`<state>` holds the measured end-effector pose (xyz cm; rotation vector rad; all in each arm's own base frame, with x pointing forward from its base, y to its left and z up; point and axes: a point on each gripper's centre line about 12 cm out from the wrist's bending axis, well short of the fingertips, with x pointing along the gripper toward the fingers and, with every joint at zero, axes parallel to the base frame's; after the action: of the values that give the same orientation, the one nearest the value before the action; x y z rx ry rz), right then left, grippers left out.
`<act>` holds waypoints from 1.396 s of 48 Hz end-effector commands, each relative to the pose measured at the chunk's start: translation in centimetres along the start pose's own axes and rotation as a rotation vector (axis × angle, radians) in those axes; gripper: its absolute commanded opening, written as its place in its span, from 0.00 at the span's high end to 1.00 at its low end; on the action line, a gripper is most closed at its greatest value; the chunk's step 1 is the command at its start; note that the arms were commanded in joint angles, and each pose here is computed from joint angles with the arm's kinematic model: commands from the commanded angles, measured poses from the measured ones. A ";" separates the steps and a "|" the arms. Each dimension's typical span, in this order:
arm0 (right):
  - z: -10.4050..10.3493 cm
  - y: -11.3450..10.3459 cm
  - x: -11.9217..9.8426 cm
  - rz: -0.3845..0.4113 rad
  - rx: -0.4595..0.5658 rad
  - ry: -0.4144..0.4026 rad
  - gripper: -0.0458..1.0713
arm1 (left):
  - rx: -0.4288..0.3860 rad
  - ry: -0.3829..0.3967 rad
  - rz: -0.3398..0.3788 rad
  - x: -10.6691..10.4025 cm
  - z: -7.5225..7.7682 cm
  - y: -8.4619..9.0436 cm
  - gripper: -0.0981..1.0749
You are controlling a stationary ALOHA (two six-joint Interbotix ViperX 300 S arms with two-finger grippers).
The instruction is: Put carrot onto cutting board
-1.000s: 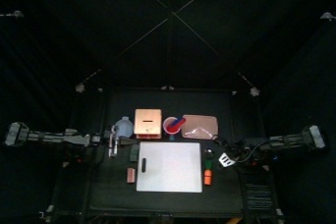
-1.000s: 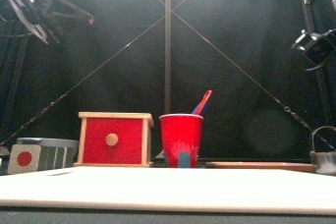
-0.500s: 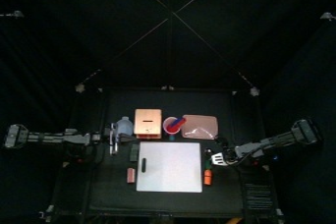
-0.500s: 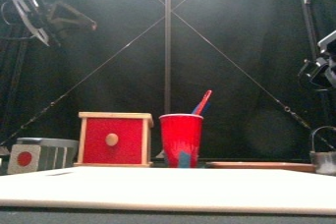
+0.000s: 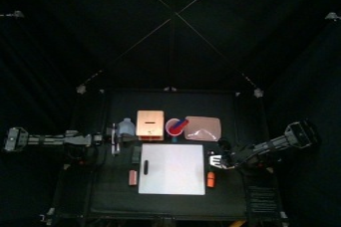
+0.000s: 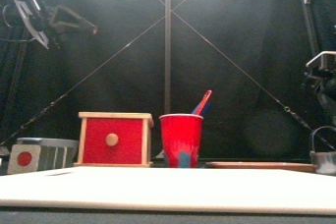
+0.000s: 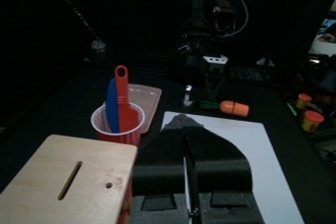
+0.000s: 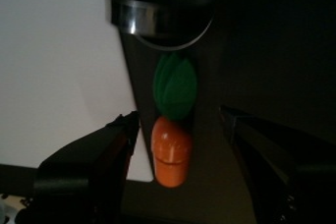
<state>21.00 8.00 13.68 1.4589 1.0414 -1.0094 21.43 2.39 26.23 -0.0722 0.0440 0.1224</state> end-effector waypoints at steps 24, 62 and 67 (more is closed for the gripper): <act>-2.9 1.7 3.4 -0.035 -0.033 0.030 0.48 | -0.004 -0.052 0.002 0.0 0.5 0.0 0.94; 0.5 18.4 5.7 0.294 -0.198 -0.123 0.30 | -0.002 0.000 0.044 -0.4 -1.2 1.0 0.94; 0.8 18.2 6.2 0.275 -0.195 -0.130 0.14 | -0.002 0.005 0.045 -0.4 -1.4 1.0 0.94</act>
<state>39.52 6.24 11.16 1.3028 0.8232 -0.7973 20.64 3.16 24.40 -0.0731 0.0611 0.1644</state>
